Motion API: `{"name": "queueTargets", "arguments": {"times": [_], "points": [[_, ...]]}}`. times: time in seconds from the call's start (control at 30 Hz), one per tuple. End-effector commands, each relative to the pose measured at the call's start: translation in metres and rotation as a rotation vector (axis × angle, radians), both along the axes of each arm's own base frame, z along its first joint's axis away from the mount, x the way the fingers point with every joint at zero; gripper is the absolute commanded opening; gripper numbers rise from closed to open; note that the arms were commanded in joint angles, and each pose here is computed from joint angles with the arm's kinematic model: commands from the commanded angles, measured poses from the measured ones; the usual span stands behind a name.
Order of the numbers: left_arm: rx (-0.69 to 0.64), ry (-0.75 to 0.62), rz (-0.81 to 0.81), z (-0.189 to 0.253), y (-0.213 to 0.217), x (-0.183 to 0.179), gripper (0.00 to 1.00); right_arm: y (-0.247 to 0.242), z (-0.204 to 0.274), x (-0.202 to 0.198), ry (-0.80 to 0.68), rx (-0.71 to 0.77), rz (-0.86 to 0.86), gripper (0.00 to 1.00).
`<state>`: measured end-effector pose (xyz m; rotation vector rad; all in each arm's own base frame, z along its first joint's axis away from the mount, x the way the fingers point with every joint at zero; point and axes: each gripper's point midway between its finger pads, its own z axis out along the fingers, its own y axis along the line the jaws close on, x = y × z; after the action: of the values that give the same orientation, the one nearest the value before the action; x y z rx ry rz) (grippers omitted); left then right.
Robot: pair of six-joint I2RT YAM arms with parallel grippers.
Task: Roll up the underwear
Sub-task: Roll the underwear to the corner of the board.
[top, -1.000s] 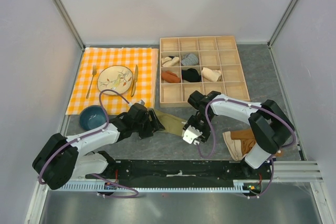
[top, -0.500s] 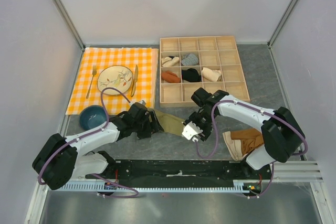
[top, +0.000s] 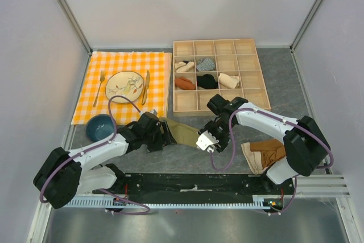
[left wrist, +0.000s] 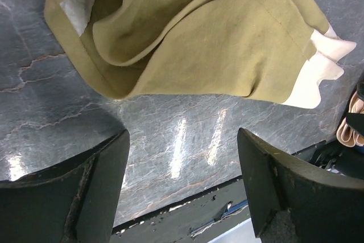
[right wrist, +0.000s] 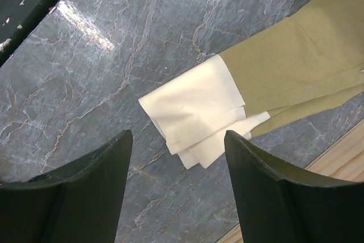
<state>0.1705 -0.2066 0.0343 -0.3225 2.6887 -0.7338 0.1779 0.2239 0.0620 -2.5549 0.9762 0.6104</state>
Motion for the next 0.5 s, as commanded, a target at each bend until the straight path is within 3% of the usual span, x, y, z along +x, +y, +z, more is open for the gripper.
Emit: {"name": "queueTargets", "arguments": {"times": [0.0,0.47], "points": [[0.003,-0.02,-0.03,0.003,0.002,-0.002,0.83,0.01,0.014,-0.001,0.013,0.048,0.01,0.74],[-0.042,-0.053,-0.019,0.013,0.004,-0.005,0.83,0.017,0.024,-0.006,0.017,0.1,0.025,0.74]]}}
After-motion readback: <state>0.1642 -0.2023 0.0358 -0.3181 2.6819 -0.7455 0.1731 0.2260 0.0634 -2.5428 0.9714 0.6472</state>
